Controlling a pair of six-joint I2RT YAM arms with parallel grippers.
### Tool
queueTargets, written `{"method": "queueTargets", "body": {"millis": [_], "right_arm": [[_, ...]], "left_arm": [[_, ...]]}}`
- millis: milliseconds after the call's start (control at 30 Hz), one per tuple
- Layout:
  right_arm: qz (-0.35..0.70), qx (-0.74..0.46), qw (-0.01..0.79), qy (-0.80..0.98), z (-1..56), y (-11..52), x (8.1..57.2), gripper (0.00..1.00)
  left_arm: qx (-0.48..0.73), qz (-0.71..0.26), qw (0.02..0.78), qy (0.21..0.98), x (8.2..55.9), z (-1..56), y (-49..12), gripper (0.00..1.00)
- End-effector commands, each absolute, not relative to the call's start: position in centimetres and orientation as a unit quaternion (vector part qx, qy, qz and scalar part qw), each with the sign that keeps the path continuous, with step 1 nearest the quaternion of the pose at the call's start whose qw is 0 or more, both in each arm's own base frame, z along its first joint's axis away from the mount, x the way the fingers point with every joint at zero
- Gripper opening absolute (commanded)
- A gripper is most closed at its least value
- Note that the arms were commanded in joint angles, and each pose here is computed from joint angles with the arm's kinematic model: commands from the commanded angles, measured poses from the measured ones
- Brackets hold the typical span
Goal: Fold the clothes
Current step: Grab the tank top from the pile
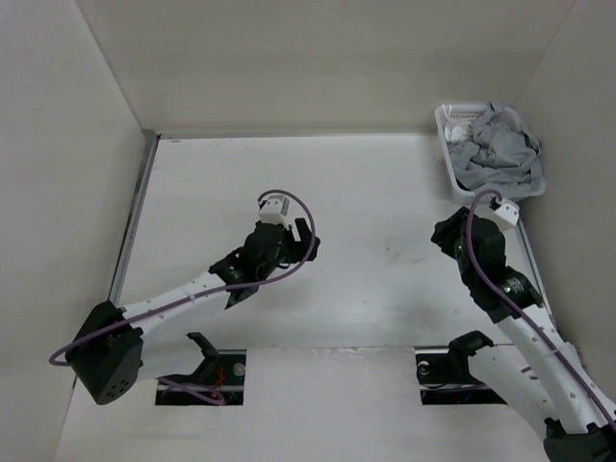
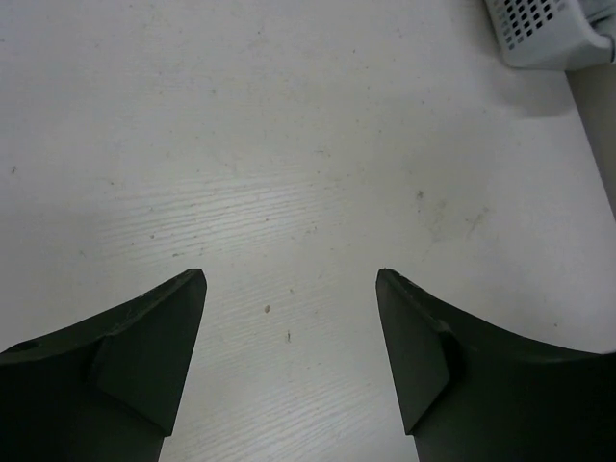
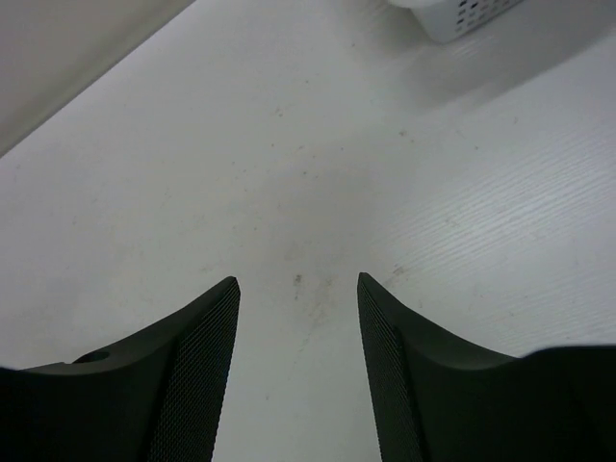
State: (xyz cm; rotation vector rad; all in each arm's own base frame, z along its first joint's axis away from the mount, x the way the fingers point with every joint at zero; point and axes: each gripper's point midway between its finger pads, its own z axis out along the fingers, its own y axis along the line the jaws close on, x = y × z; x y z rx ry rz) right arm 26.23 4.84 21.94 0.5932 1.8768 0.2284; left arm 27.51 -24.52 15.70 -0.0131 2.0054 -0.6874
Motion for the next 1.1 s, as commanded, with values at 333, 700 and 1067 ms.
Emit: {"method": "queueTargets", "body": {"millis": [333,700,1067], "right_arm": [[0.052,0.354,0.593,0.721,26.0,-4.2,35.9,0.02],[-0.060,0.405,0.572,0.711,25.8,-17.3,48.8,0.47],[-0.022,0.368,0.542,0.755,20.6,-17.7,55.5,0.49]], "left_arm": [[0.022,-0.326,0.534,0.780,28.4,16.7,-26.9,0.20],[0.030,-0.317,0.521,0.792,28.4,13.7,-27.2,0.45],[0.019,-0.314,0.514,0.798,29.8,12.3,-27.0,0.49]]}}
